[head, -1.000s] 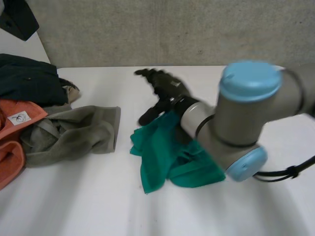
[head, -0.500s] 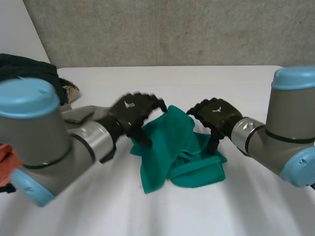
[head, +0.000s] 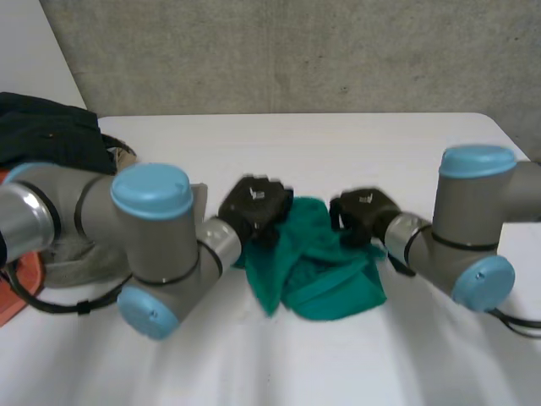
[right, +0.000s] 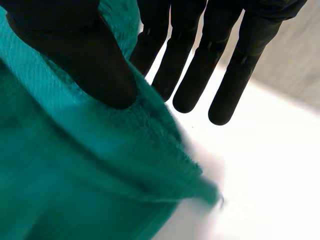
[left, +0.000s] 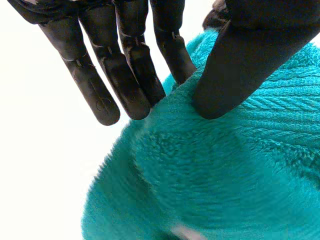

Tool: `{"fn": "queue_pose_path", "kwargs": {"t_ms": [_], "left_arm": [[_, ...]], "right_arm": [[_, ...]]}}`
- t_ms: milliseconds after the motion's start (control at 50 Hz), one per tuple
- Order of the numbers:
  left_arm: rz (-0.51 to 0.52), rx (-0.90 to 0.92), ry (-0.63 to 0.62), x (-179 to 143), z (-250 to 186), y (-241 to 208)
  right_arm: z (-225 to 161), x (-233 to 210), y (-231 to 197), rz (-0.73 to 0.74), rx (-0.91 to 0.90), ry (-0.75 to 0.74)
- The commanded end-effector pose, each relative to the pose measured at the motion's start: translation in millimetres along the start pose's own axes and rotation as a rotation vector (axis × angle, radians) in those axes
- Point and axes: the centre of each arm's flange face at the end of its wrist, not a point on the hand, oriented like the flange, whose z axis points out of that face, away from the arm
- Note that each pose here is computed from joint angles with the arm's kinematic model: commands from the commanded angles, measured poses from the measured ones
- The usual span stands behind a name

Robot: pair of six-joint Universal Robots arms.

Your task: Fold the laundry.

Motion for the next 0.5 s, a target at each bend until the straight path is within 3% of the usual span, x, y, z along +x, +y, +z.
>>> {"fn": "queue_pose_path", "kwargs": {"t_ms": [20, 100, 220, 400, 500], "left_arm": [[0.048, 0.324, -0.228, -82, 5, -114], [-0.003, 0.473, -0.307, -114, -11, -165], [-0.062, 0.517, -0.272, -116, -29, -185], [-0.117, 0.296, -0.193, -98, -41, -123], [-0.158, 0.099, -0.208, -86, -56, -59]], "right_arm": [[-10, 36, -110, -0.102, 0.458, 0.143], [-31, 45, -159, -0.157, 0.700, 0.192], [-52, 43, -191, -0.182, 0.861, 0.177], [-50, 35, -146, -0.112, 0.601, 0.063], [-47, 6, -84, -0.045, 0.354, -0.108]]}}
